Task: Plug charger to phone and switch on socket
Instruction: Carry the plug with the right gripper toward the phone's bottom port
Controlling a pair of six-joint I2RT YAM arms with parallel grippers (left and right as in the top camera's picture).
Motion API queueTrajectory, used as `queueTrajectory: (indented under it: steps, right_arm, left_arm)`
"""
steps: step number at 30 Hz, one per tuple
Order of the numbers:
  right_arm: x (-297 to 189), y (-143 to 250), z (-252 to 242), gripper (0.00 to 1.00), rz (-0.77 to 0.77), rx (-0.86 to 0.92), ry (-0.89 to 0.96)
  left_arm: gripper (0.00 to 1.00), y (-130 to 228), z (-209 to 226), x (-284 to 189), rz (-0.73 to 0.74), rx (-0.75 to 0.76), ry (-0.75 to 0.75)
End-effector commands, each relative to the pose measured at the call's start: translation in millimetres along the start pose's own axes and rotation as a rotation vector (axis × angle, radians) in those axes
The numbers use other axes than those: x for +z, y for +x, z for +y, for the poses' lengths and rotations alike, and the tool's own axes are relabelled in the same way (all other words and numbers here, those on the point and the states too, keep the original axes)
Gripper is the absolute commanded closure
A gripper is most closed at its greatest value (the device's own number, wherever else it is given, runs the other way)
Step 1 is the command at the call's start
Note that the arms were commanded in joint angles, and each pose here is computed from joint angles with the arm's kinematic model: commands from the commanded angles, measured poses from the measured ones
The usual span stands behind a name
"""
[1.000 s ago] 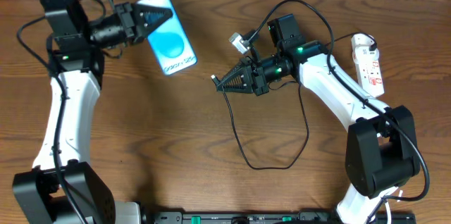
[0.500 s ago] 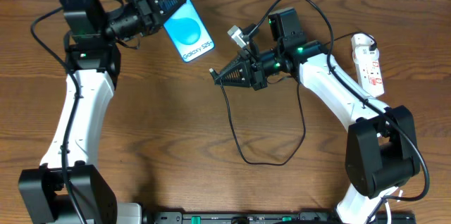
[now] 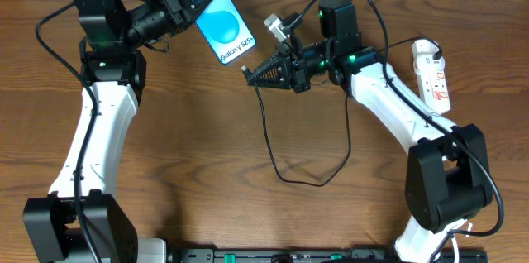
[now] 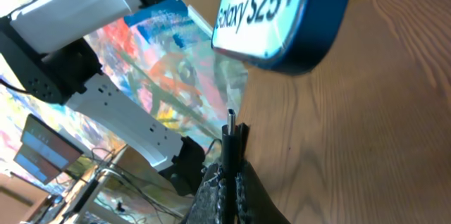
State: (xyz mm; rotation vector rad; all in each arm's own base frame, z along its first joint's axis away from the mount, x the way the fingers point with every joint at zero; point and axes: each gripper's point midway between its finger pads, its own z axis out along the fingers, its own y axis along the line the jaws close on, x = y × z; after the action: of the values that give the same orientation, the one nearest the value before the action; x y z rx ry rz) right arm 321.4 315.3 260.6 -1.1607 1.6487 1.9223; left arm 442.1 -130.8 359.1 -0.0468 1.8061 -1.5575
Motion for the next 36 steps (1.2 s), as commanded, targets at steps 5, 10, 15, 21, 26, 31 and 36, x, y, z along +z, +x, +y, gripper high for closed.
queueTrajectory:
  steps: [5,10,15,21,26,31,36]
  right_arm:
    - [-3.3,-15.1,14.1,0.99,-0.002,0.020,-0.014]
    - [-3.9,-16.8,14.0,0.99,-0.004,0.017,-0.011]
    - [-5.5,-21.1,15.0,0.99,-0.007,0.015,-0.008]
    - [-5.6,-26.0,17.0,0.99,-0.008,-0.009,-0.008]
    - [-5.6,-26.3,16.6,0.99,-0.010,-0.009,-0.006]
    - [-5.6,-26.5,16.3,0.99,-0.010,-0.010,-0.004]
    - [-5.7,-26.6,15.9,0.99,-0.011,-0.009,-0.002]
  left_arm:
    - [0.93,-6.4,-15.8,-2.9,-0.020,0.038,0.021]
    - [0.93,-5.7,-16.1,-2.9,-0.016,0.039,0.023]
    - [0.93,-5.2,-16.3,-2.4,-0.016,0.039,0.024]
    - [0.93,-4.9,-16.5,-2.0,-0.015,0.043,0.024]
    - [0.93,-4.2,-16.8,-1.4,-0.013,0.042,0.025]
    - [0.93,2.4,-20.5,4.9,0.006,0.041,0.036]
    - [0.93,6.3,-22.7,7.0,0.021,0.041,0.045]
